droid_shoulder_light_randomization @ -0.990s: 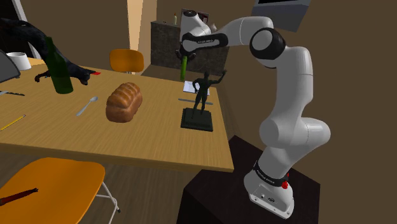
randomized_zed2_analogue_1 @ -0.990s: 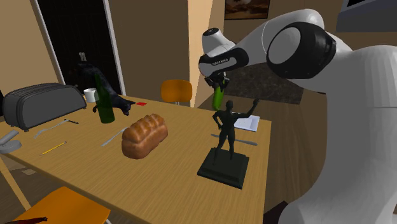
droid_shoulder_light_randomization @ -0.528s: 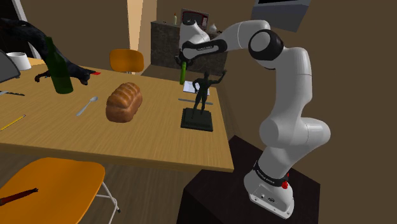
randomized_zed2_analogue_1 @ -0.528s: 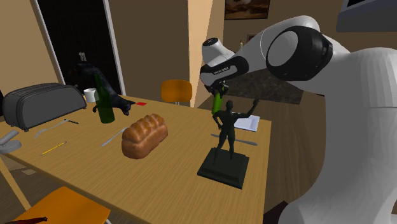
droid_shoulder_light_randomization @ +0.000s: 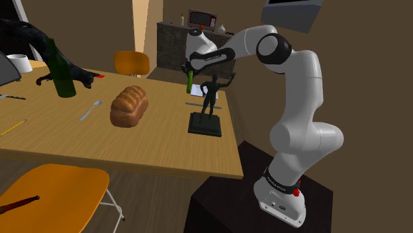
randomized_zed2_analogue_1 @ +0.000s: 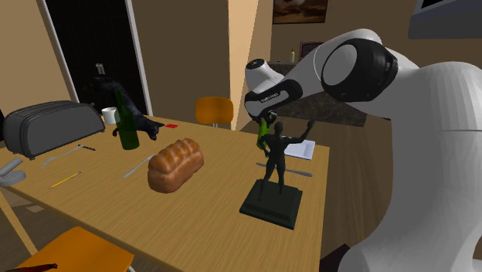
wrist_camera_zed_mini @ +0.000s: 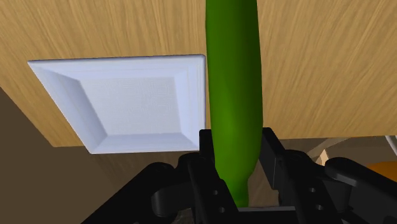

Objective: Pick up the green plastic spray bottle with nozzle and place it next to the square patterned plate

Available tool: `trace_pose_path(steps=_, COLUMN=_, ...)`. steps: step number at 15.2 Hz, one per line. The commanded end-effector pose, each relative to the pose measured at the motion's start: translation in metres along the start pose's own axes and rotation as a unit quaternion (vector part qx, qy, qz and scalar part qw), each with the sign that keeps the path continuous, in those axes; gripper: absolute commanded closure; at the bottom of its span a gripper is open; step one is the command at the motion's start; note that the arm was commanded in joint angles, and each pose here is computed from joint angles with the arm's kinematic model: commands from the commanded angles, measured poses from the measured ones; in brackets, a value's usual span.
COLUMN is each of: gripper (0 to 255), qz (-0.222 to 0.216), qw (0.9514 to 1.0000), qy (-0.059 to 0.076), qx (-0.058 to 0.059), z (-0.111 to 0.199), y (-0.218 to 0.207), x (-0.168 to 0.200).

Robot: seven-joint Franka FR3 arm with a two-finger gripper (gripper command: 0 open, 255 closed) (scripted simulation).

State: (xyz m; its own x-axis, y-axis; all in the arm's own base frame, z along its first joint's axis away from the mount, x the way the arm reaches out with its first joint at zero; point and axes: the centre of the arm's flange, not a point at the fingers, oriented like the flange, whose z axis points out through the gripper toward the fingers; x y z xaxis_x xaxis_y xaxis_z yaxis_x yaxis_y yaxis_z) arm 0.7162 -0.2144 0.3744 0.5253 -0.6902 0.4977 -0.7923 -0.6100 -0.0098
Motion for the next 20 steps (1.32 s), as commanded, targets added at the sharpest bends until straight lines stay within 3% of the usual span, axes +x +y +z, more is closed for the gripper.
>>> trace_pose_path(steps=1, gripper=255, qz=0.0, qw=1.0, qy=0.0, qx=0.0, z=0.008, y=0.0, x=-0.005)
trace_pose_path(steps=10, gripper=255, qz=0.0, qw=1.0, qy=0.0, qx=0.0, z=0.049, y=0.0, x=-0.028)
trace_pose_path(steps=17, gripper=255, qz=0.0, qw=1.0, qy=0.0, qx=0.0, z=0.049, y=0.0, x=-0.028)
trace_pose_path(steps=18, gripper=0, qz=0.0, qw=1.0, qy=0.0, qx=0.0, z=0.048, y=0.001, x=-0.03)
trace_pose_path(steps=20, gripper=0, qz=0.0, qw=1.0, qy=0.0, qx=0.0, z=0.05, y=-0.001, x=-0.029)
